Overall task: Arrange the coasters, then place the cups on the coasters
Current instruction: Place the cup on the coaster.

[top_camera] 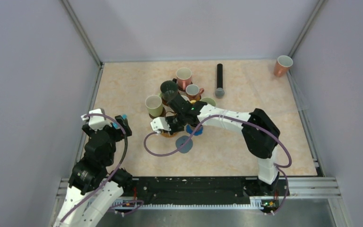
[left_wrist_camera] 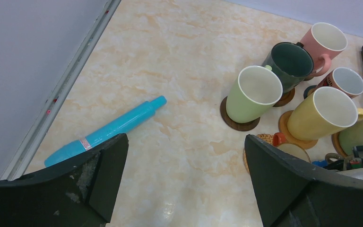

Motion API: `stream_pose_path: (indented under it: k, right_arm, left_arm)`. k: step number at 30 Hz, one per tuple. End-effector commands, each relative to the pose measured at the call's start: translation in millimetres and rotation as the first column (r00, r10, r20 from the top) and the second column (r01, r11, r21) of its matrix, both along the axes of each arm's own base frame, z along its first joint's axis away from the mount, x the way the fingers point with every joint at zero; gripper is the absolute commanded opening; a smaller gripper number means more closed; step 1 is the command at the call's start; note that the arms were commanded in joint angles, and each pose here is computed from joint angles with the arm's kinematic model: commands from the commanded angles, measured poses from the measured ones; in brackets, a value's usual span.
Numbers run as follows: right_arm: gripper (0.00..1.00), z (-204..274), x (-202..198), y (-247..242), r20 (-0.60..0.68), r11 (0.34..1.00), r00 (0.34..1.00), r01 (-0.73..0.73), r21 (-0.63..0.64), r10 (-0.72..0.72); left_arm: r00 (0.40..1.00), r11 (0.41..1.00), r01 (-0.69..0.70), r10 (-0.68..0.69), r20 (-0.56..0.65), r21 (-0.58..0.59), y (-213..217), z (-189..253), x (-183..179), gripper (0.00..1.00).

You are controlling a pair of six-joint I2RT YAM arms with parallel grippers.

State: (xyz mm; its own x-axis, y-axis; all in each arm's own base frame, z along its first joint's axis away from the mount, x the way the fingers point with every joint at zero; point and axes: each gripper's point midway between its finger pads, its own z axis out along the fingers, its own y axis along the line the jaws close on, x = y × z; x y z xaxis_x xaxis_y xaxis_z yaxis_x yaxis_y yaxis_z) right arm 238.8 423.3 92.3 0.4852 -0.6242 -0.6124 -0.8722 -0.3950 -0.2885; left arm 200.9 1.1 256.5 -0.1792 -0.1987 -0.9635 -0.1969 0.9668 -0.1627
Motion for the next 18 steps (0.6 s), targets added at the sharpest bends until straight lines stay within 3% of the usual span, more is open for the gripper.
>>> stream_pose_path:
  k: [1,18]
  right_arm:
    - [0.00,29.6,18.7,29.7,0.094,0.990,0.995,-0.029,0.137,0.017]
    - [0.00,27.7,30.9,15.4,0.032,0.982,0.997,0.058,0.182,-0.065]
  left_arm:
    - [1.000,1.000,0.008,-0.007,0.024,-0.012,-2.6,11.5,3.2,0.99]
    - [1.000,1.000,0.005,-0.005,0.027,-0.015,-2.4,11.8,3.4,0.99]
